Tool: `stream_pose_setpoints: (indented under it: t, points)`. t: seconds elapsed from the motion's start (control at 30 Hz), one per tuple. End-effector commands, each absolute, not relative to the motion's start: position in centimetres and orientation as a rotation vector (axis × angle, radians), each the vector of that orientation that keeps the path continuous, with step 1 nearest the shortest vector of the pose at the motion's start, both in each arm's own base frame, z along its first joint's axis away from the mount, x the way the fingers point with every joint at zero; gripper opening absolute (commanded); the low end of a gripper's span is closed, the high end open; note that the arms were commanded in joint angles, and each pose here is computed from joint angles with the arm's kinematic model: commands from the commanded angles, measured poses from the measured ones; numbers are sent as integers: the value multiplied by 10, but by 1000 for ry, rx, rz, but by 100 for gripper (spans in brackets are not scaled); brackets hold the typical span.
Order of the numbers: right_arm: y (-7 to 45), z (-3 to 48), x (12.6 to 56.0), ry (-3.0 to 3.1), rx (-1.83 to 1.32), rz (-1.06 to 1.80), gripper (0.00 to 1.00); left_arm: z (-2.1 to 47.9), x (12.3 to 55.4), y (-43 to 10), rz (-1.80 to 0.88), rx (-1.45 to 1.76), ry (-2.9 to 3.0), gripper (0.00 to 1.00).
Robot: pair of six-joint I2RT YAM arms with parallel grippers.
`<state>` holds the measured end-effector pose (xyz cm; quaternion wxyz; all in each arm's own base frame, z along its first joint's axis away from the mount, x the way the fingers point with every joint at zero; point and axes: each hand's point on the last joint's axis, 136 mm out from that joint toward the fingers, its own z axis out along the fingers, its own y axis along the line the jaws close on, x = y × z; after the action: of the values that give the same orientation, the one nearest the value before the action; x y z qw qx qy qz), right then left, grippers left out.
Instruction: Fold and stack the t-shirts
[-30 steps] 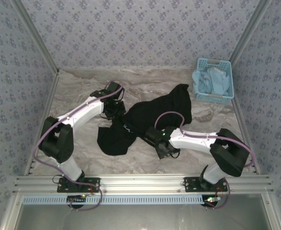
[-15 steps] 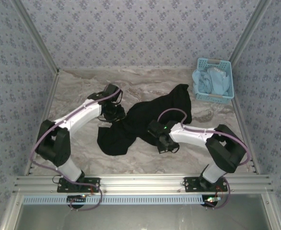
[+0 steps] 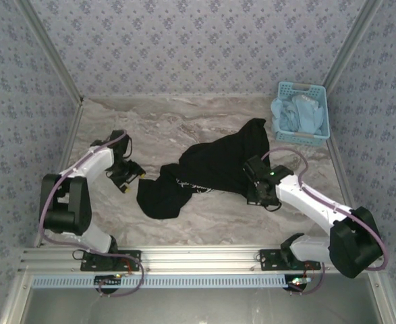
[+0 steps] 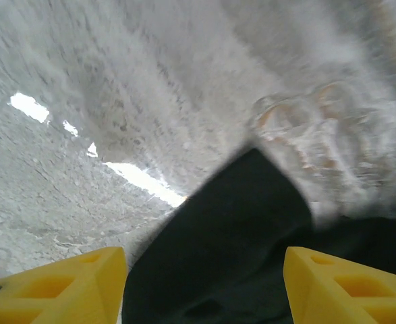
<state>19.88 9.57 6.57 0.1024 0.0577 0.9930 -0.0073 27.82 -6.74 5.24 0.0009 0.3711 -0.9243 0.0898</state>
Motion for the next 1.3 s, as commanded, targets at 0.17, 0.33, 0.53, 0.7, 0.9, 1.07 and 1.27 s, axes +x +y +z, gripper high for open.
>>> stream_pose_setpoints:
  t: [0.17, 0.33, 0.53, 0.7, 0.9, 1.07, 1.27]
  points:
    - [93, 58, 189, 2987, 162, -22, 0, 48, 311, -81, 300, 1351, -2850, 59]
    - [95, 58, 191, 2987, 112, -16, 0, 27, 305, -83, 199, 1356, -2807, 56]
    - [93, 59, 192, 2974, 125, -12, 0, -6, 297, -89, 119, 1314, -2754, 46]
    - [92, 75, 202, 2916, 132, 2, 0, -23, 279, -87, 54, 1282, -2735, 22]
    - [96, 104, 227, 2825, 142, 73, 0, 8, 300, -72, 87, 1337, -2837, 0]
    - [95, 171, 283, 2619, 176, 194, 0, 118, 352, -29, 87, 1466, -3125, 0]
    - [80, 288, 363, 2313, 243, 318, 0, 253, 389, 14, 183, 1768, -3341, 0]
